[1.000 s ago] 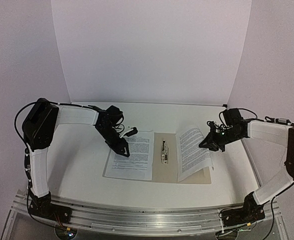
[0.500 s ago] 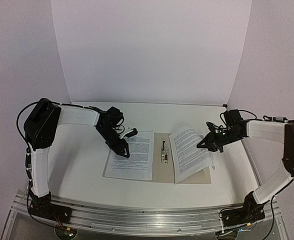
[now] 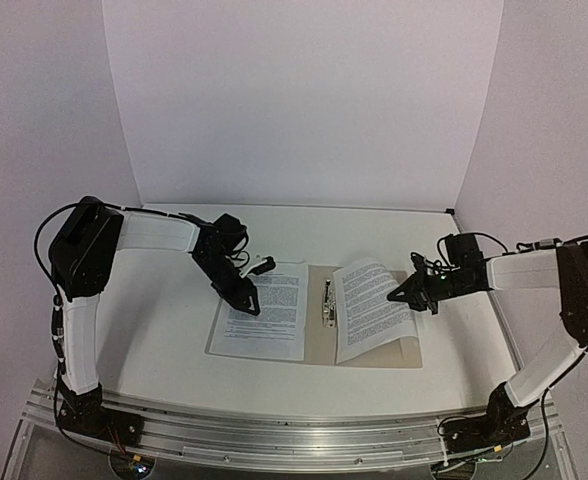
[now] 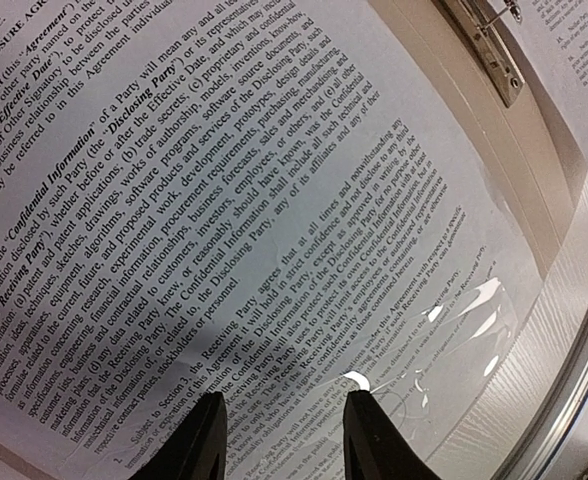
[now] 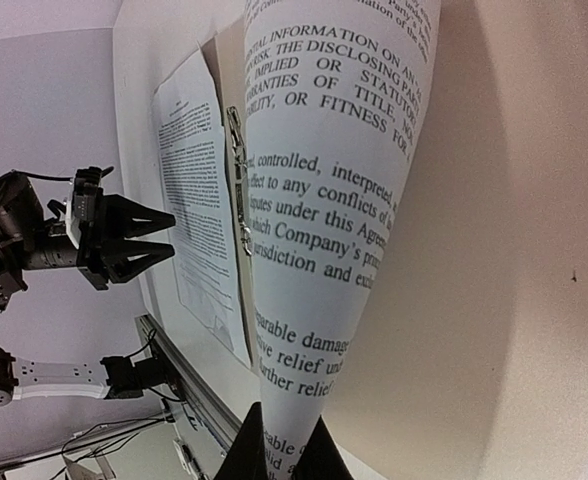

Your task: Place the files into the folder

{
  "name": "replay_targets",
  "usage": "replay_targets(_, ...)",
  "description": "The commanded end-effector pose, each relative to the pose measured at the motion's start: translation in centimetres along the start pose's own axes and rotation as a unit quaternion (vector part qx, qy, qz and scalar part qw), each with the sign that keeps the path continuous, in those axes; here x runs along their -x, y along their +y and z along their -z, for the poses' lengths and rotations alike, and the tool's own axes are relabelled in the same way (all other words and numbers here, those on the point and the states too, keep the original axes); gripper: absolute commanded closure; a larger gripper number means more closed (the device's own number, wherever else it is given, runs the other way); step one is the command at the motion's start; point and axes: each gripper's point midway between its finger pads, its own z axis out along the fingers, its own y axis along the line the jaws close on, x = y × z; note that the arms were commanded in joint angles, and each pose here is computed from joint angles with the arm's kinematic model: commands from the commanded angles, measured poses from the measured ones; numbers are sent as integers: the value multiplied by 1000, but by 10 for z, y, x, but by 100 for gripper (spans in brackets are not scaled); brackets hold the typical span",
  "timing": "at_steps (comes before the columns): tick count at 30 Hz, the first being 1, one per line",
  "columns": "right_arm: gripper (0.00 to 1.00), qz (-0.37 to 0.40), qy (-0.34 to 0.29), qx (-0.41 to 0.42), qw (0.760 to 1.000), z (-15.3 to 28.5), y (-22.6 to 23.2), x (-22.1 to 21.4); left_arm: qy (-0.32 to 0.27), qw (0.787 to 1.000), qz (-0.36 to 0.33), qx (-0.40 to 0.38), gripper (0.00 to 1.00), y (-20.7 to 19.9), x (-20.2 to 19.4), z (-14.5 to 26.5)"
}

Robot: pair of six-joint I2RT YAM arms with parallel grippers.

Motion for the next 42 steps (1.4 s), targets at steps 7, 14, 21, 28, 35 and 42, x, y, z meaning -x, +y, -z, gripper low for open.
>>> replay_targets(7, 91, -9, -22, 36, 999, -6, 3, 11, -9, 1000, 3, 2, 59, 1, 3, -1)
replay_targets(14, 91, -14, -21, 34, 999, -13, -4, 13, -9, 1000, 1, 4, 59, 2, 3, 0)
replay_targets(21, 91, -26, -8, 32, 999, -22, -16, 10, -9, 1000, 3, 3, 59, 2, 3, -1)
replay_targets(28, 91, -32, -4, 43, 999, -27, -14, 7, -8, 1000, 2, 4, 59, 3, 2, -2)
replay_targets(35, 91, -29, -25, 98, 994, -19, 12, 15, -7, 1000, 5, 3, 59, 2, 0, -3)
replay_targets(42, 91, -19, -37, 113, 993, -9, 23, 12, -8, 1000, 2, 3, 59, 2, 0, -3)
